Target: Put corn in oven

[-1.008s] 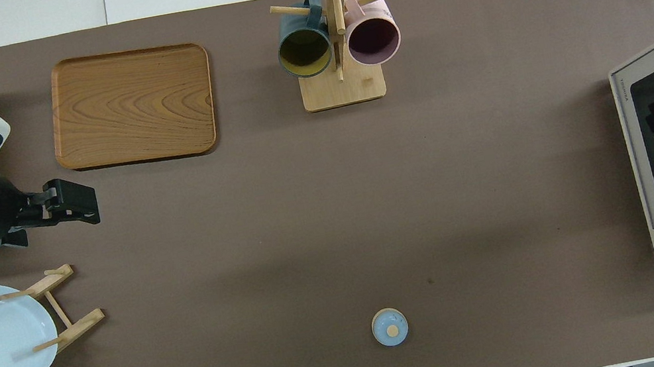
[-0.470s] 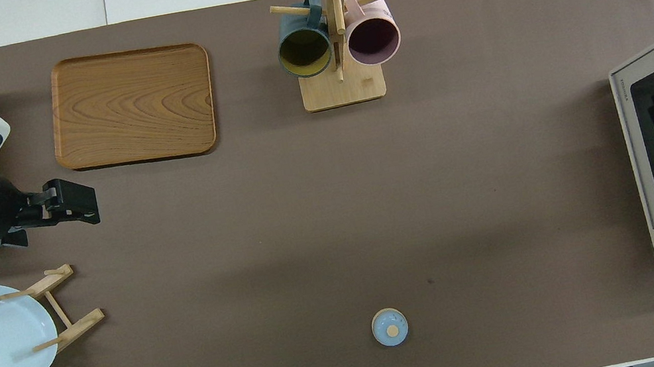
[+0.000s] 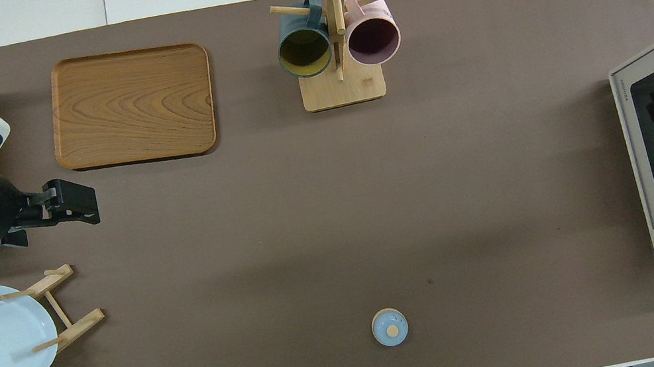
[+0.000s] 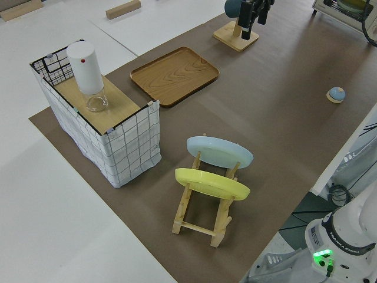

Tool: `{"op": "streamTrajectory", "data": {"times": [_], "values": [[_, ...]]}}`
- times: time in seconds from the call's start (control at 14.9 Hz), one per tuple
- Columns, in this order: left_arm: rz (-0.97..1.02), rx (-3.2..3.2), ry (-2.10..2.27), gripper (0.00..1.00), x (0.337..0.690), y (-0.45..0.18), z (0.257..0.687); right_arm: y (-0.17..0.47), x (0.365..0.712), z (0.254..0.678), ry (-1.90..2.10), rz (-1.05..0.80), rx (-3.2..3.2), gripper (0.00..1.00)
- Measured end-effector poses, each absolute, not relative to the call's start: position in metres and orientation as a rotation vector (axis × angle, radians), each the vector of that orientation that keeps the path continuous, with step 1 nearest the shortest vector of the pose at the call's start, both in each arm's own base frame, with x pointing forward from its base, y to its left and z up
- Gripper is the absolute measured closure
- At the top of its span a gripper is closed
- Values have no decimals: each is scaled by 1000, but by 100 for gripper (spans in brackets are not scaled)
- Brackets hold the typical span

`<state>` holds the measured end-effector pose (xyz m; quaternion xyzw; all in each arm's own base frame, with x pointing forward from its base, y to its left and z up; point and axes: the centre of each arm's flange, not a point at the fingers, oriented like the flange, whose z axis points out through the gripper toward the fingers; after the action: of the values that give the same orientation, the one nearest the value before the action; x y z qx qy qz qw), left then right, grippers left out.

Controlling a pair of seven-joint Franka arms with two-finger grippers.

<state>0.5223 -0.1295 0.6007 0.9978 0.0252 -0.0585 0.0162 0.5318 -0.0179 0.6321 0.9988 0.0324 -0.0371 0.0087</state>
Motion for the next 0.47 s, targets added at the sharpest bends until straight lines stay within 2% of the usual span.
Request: {"op": "streamTrajectory", "data": {"times": [0.47], "values": [[-182,3103,80,0,522,-129,601,-22,533,629,90,-124,3121,0]]}}
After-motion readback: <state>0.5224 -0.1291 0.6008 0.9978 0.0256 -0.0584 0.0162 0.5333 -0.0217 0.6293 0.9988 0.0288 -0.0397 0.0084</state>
